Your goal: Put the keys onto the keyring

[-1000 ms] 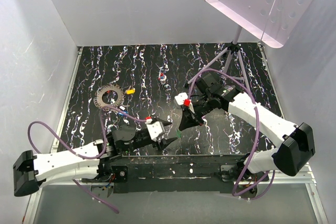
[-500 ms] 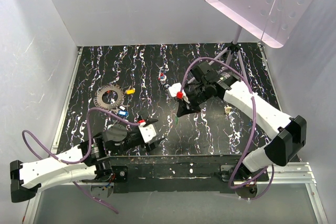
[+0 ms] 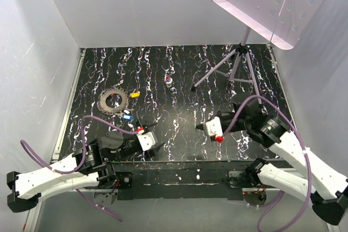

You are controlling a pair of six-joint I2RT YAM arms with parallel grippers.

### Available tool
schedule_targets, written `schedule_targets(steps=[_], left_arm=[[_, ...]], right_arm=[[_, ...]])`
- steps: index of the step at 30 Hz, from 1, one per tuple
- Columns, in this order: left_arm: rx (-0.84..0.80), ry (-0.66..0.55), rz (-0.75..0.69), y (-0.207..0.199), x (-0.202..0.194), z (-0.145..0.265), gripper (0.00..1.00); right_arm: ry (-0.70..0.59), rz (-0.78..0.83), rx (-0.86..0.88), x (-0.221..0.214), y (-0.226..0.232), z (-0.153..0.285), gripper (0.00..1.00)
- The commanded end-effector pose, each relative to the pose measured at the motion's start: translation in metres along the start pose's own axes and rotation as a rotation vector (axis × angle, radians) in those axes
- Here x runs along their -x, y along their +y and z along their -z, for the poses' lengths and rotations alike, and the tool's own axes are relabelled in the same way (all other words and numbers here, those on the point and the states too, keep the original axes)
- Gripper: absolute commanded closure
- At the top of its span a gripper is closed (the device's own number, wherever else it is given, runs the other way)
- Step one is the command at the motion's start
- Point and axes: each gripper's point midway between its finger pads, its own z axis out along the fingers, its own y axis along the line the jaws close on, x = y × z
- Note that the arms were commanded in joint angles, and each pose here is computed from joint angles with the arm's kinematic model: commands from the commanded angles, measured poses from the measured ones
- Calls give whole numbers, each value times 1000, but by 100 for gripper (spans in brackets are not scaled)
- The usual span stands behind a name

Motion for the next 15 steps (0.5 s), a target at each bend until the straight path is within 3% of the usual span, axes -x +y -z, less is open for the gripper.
schedule_targets(steps=[1,9,15], left_arm=[[0,10,-25,4,7,4,24],[1,13,-25,3,5,3,22],[4,24,-31,3,2,2,22]], right_arm=[[-152,268,-157,37,-28,0,99],[-204,371,-168,40,-13,1,99],[-217,363,-161,39,-4,2,99]])
